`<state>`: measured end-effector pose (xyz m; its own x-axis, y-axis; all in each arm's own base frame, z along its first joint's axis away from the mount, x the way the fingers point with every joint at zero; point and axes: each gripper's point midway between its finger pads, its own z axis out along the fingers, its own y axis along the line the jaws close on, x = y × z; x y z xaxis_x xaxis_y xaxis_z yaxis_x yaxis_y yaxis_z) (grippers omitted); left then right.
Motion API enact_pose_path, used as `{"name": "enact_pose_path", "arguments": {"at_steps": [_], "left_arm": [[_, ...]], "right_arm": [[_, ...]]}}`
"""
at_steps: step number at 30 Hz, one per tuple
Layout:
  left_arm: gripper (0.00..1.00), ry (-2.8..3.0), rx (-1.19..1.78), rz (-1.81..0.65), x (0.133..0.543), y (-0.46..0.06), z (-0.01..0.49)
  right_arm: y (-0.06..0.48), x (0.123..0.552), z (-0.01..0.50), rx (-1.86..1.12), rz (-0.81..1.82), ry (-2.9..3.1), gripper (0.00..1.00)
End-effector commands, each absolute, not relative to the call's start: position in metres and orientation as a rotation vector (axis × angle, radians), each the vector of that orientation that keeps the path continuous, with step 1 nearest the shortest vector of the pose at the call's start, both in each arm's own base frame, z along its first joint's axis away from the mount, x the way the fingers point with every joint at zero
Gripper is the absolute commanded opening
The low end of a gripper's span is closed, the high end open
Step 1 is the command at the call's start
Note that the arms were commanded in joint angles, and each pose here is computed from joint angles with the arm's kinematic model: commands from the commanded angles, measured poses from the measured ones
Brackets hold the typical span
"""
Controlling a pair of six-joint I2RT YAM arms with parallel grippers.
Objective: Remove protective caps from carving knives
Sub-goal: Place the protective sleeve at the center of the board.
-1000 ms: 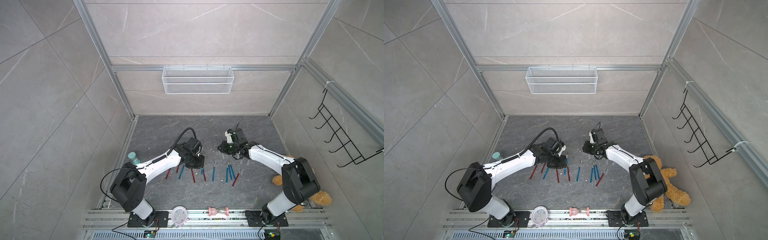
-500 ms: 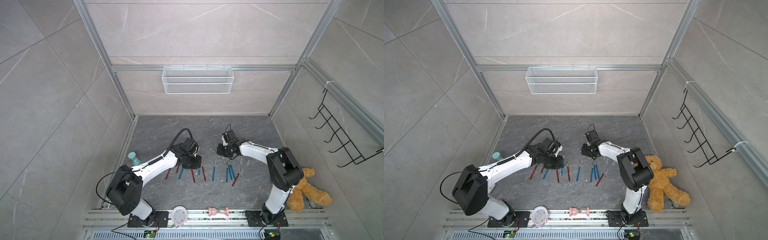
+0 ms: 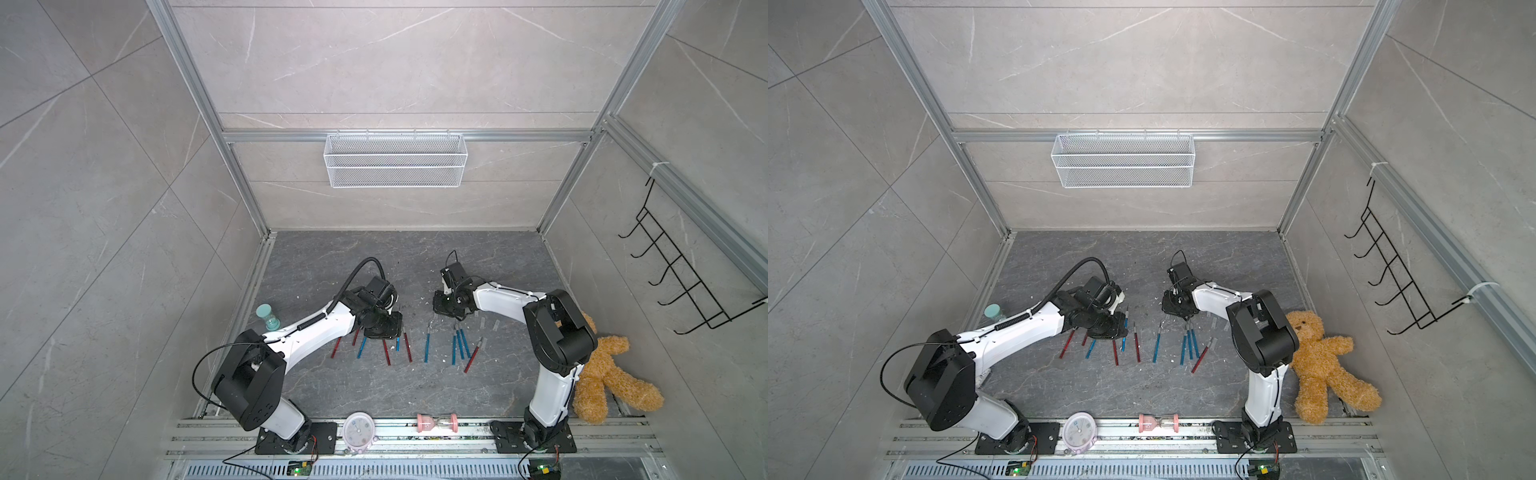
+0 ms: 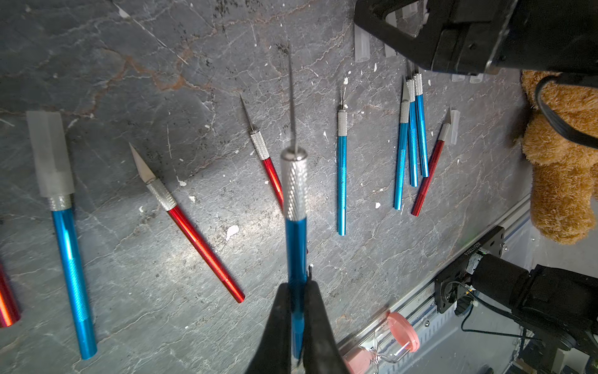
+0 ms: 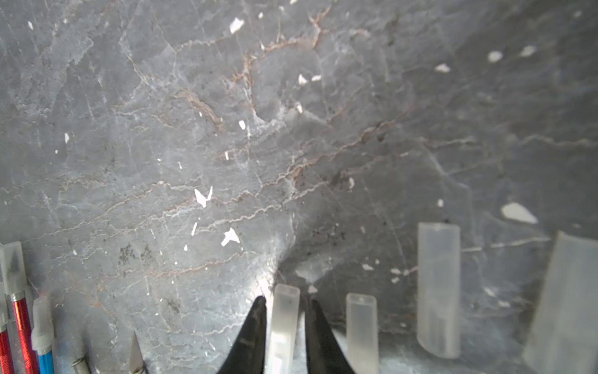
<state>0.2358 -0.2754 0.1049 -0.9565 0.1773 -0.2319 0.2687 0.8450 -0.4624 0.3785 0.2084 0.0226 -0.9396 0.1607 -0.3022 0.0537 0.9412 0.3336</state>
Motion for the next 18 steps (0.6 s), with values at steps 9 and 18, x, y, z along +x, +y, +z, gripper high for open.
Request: {"name": "enact_pose_path", "arguments": {"at_steps": [9,18], "left_arm": [[0.05,2.874,0.281,-0.610,0.241,-0.259,0.101],[0.10,2.930,0.256,-0.532,0.243,-0.271,0.083]], "right_arm": [[0.209,0.383,0.071,0.106,0.473,2.675,0.26],[0.198,0.360,0.111,0.103,0.520,2.601,0.27]]}}
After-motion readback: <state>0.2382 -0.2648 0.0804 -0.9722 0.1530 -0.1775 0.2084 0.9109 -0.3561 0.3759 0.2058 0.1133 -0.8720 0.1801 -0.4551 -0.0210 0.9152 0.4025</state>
